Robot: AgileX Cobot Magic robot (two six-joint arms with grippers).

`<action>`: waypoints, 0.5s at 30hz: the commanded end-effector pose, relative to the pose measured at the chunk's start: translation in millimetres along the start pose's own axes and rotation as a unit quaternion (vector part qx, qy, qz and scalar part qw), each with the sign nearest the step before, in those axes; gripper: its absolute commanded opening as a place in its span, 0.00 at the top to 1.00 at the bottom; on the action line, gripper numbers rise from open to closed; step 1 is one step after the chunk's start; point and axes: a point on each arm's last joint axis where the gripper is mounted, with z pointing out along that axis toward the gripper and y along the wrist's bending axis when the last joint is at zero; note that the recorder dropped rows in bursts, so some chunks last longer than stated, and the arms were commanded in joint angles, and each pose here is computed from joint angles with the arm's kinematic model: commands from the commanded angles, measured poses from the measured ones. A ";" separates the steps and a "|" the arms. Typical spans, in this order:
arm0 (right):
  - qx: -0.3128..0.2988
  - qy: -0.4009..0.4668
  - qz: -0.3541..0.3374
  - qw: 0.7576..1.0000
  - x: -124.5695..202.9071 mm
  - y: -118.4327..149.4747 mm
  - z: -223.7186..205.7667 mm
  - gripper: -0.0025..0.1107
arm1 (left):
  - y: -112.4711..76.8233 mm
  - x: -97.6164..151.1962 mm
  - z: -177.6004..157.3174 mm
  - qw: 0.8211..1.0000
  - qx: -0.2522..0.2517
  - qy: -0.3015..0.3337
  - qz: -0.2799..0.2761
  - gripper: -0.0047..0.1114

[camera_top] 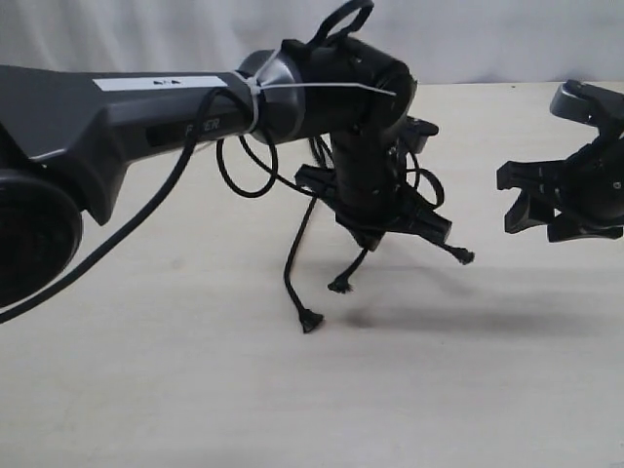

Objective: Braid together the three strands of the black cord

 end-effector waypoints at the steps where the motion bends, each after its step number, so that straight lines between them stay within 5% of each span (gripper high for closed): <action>1: 0.000 -0.007 -0.008 1.000 0.0 -1.0 -2.4 0.54 | 16.8 0.4 -10.6 0.995 -0.090 0.011 0.044 0.96; 7: 0.000 -0.004 -0.011 1.000 0.5 -1.0 -2.4 0.54 | 45.5 -2.5 -14.5 0.983 -0.171 0.021 0.056 0.96; 15: 0.001 -0.001 -0.012 1.000 1.1 -1.1 -2.4 0.54 | 70.2 -4.4 15.4 0.983 -0.175 0.042 0.019 0.96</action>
